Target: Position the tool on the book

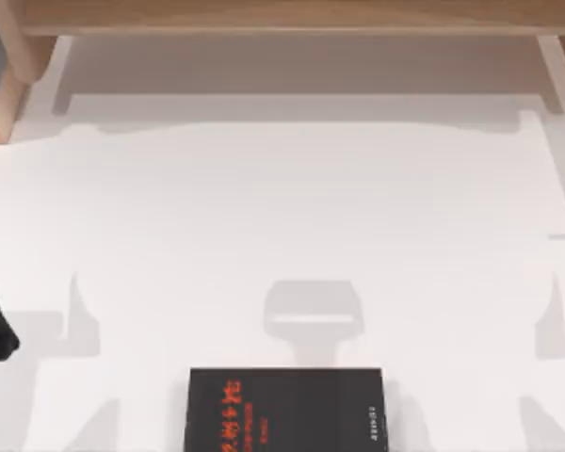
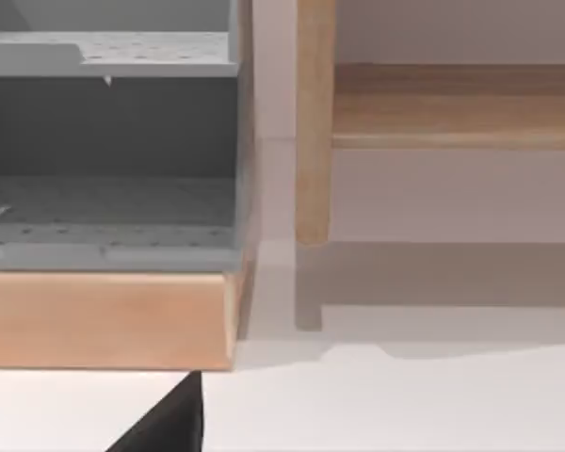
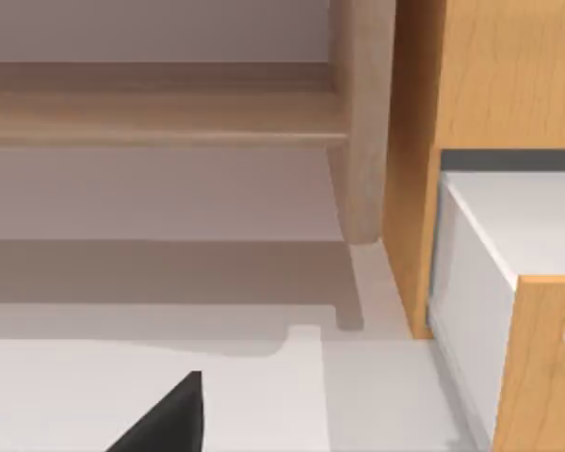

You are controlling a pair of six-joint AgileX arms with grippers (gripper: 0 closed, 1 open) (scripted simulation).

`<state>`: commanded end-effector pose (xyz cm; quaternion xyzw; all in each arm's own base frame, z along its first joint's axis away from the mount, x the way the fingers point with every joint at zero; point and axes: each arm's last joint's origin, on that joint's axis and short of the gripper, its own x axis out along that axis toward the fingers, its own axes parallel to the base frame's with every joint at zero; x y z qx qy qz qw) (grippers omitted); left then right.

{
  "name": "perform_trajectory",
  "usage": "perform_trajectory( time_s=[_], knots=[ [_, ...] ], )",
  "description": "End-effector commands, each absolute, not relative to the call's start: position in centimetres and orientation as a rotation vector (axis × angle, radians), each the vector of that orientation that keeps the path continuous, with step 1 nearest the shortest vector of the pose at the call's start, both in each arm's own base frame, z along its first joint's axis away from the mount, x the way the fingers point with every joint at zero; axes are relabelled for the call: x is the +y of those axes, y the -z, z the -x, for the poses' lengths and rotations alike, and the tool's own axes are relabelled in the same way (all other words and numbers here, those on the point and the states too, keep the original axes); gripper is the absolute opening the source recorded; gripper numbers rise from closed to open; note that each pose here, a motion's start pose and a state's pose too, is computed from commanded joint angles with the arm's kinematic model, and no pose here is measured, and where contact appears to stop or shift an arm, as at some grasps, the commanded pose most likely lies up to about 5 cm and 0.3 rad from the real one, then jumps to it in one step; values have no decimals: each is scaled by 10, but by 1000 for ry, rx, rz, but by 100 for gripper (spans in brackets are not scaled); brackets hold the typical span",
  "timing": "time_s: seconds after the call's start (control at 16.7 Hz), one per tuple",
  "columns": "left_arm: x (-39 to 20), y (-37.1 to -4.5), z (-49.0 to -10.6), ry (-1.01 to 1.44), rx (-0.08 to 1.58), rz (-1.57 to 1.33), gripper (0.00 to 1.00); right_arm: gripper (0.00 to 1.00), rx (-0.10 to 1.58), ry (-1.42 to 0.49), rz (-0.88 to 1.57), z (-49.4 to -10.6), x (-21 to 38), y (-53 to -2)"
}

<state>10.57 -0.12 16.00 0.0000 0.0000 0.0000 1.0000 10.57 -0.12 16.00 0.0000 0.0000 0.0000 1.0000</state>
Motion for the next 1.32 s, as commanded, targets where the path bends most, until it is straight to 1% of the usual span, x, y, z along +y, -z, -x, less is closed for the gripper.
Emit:
perform_trajectory(
  time_s=[0.18,0.3,0.54,0.72,0.84,1.02,1.14,1.32],
  knots=[
    [-1,-160,-106,0,0,0,100,100,4,-2,-1,-106,-1,-162],
    [-1,-160,-106,0,0,0,100,100,28,-8,-7,-106,-1,-172],
    [-1,-160,-106,0,0,0,100,100,139,-19,-20,-114,-1,-216],
    [-1,-160,-106,0,0,0,100,100,281,-16,-23,-136,-3,-261],
    [-1,-160,-106,0,0,0,100,100,393,-10,-21,-161,-6,-291],
    [-1,-160,-106,0,0,0,100,100,577,4,-18,-216,-15,-325],
    [-1,-160,-106,0,0,0,100,100,709,18,-21,-259,-26,-337],
    [-1,-160,-106,0,0,0,100,100,912,45,-38,-325,-52,-333]
  ],
)
